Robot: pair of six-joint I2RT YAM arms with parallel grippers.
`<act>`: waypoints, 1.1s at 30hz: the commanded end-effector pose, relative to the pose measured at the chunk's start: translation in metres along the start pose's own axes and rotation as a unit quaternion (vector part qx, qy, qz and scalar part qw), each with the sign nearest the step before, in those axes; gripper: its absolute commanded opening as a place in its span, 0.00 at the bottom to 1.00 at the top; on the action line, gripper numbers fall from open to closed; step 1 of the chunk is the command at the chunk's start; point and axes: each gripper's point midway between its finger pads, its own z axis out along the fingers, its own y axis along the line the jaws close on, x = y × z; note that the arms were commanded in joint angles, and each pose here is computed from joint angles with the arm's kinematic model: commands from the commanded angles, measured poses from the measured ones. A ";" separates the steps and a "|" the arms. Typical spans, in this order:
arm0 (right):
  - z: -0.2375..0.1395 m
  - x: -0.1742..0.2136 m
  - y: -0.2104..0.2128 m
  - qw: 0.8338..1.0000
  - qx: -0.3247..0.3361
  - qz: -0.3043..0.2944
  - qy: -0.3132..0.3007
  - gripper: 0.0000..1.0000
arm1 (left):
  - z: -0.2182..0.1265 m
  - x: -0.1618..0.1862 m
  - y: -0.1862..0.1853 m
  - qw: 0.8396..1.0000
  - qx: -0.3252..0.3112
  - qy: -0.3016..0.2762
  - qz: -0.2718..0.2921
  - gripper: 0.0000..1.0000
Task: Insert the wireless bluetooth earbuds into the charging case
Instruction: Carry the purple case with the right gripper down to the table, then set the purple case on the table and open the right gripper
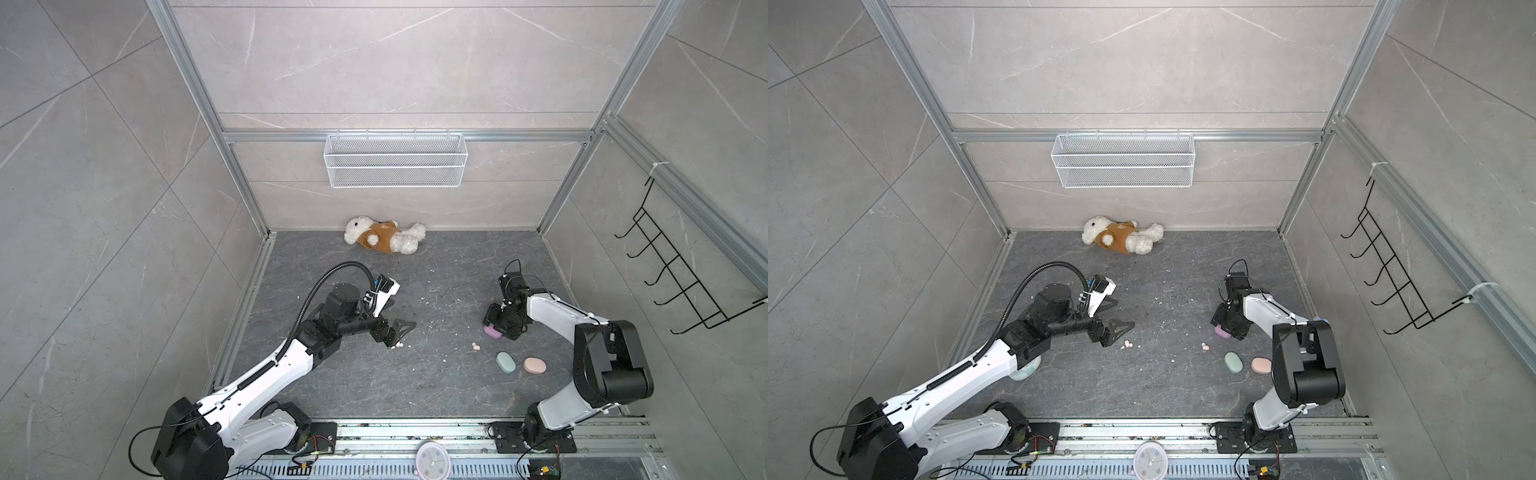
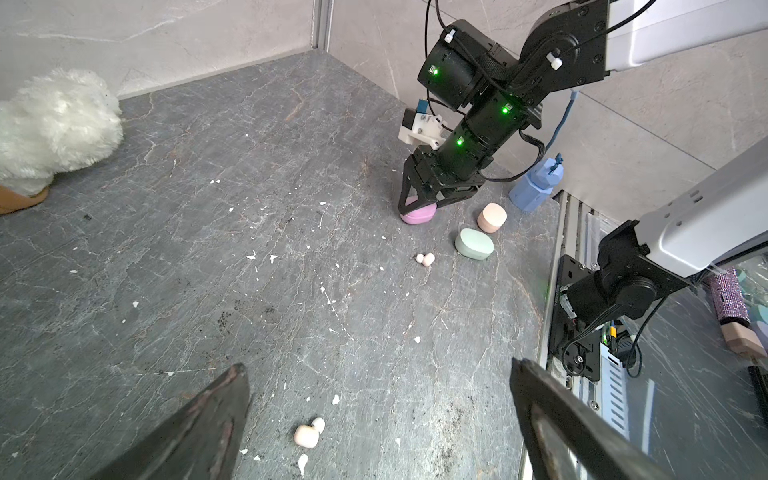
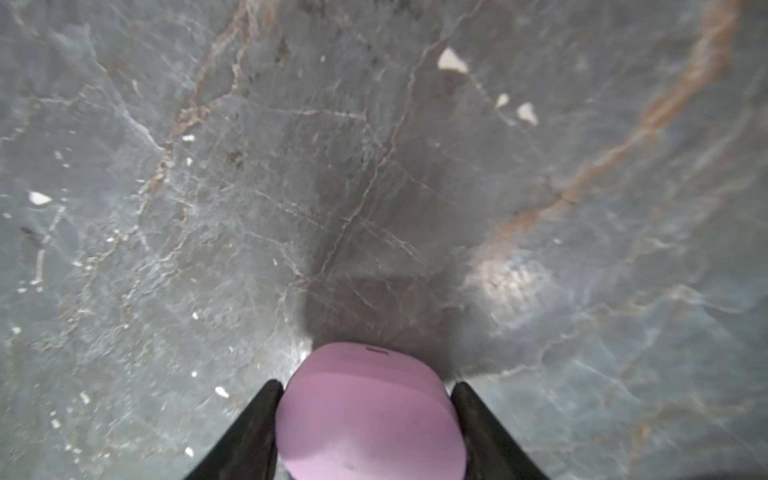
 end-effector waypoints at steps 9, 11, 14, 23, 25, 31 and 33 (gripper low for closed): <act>0.022 0.011 0.000 0.999 0.038 -0.021 0.010 0.50 | 0.002 -0.031 -0.007 0.999 0.026 -0.035 -0.006 1.00; 0.023 0.012 0.000 0.999 0.041 -0.022 0.011 0.52 | 0.003 -0.032 -0.007 0.999 0.026 -0.036 -0.009 1.00; 0.021 0.012 0.002 0.999 0.038 -0.022 0.008 0.56 | 0.003 -0.034 -0.007 0.999 0.024 -0.036 -0.013 1.00; 0.012 0.009 0.010 0.999 0.028 -0.033 0.002 0.79 | 0.003 -0.036 0.002 0.999 0.012 -0.034 -0.029 1.00; 0.005 0.008 0.013 0.999 0.024 -0.034 -0.002 0.83 | 0.003 -0.036 0.006 0.999 0.007 -0.036 -0.032 1.00; -0.035 0.007 0.025 0.999 -0.001 -0.040 -0.020 0.92 | 0.001 -0.038 0.023 0.998 -0.015 -0.034 -0.043 1.00; -0.054 0.006 0.027 0.999 -0.006 -0.041 -0.027 0.94 | 0.000 -0.039 0.030 0.998 -0.024 -0.034 -0.045 1.00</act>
